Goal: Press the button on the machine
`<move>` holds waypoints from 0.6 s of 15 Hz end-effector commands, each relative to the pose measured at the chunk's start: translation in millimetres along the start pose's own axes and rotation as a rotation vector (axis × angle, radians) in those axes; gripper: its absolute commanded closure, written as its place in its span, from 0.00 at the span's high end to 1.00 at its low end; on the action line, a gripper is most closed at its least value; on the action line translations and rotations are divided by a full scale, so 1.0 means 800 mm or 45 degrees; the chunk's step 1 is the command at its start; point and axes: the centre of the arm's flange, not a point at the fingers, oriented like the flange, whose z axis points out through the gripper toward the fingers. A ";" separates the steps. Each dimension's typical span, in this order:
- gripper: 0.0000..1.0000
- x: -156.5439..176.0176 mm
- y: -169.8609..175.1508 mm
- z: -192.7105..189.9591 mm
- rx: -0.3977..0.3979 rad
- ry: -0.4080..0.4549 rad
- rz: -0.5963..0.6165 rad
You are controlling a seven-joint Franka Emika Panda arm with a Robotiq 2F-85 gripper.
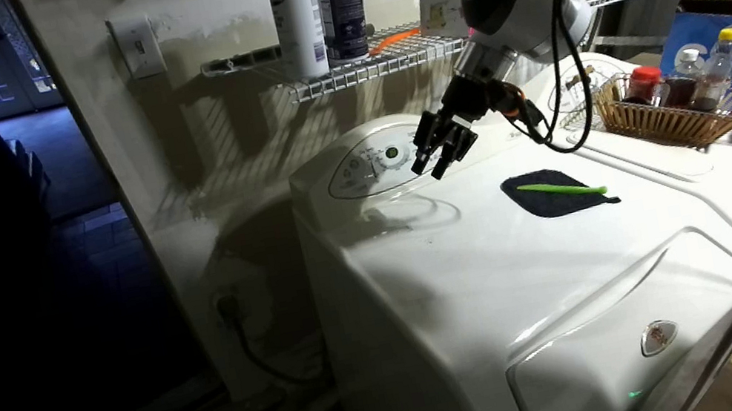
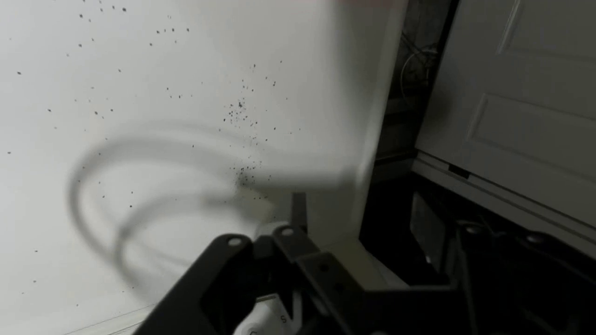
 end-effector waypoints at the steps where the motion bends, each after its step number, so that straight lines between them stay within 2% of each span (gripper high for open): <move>1: 0.30 0.038 0.013 0.047 0.010 0.098 0.049; 5: 0.02 0.062 0.023 0.080 0.035 0.180 0.091; 9: 0.00 0.084 0.026 0.098 0.056 0.237 0.117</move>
